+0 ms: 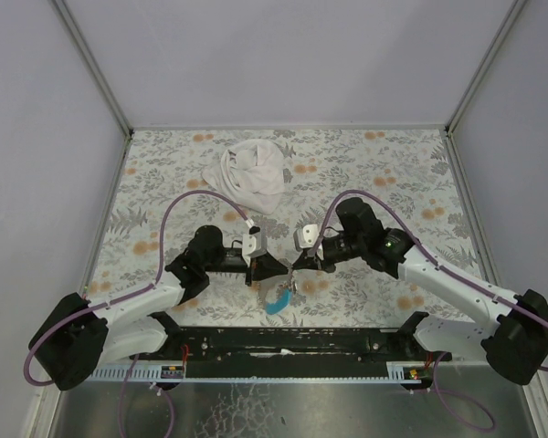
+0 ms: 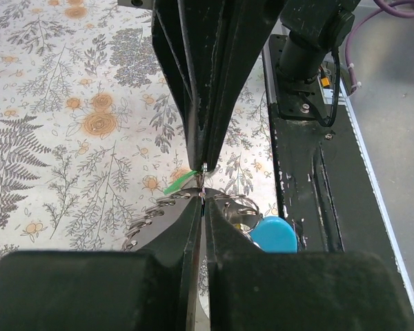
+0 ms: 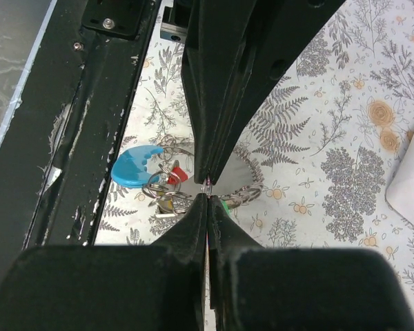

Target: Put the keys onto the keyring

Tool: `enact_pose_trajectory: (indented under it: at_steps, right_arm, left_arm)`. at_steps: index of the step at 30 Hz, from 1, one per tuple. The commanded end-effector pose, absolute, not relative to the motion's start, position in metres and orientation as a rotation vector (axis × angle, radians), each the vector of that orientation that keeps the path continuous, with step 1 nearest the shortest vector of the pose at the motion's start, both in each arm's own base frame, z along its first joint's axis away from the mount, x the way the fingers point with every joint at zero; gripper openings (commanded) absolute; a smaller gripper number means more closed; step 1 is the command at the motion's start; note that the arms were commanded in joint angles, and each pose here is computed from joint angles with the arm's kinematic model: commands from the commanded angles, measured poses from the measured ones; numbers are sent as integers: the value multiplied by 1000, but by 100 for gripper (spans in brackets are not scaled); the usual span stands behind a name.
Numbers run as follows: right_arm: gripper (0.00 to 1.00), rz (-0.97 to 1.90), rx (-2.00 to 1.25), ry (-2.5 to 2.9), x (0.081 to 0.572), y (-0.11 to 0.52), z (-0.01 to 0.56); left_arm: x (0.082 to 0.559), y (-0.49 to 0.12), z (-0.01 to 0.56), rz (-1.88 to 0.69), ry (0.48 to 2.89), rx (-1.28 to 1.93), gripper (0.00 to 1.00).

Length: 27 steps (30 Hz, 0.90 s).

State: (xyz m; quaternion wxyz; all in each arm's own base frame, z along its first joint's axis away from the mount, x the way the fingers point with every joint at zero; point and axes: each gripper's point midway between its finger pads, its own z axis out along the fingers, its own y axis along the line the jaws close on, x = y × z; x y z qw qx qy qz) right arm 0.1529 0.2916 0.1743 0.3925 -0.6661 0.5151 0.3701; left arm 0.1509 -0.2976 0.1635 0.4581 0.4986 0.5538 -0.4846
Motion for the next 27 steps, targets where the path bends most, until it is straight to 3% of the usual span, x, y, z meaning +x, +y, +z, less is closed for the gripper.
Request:
enact_pose_trajectory:
  at_steps: [1, 10, 27]
  right_arm:
    - [0, 938, -1700, 1293, 151, 292, 188]
    - [0, 854, -1607, 1372, 158, 279, 184]
    - [0, 957, -1669, 1358, 150, 283, 175]
  left_arm:
    - [158, -297, 171, -1152, 1341, 1210, 0]
    - [154, -297, 171, -1164, 1319, 1218, 0]
    - [146, -297, 177, -1200, 1282, 1234, 0]
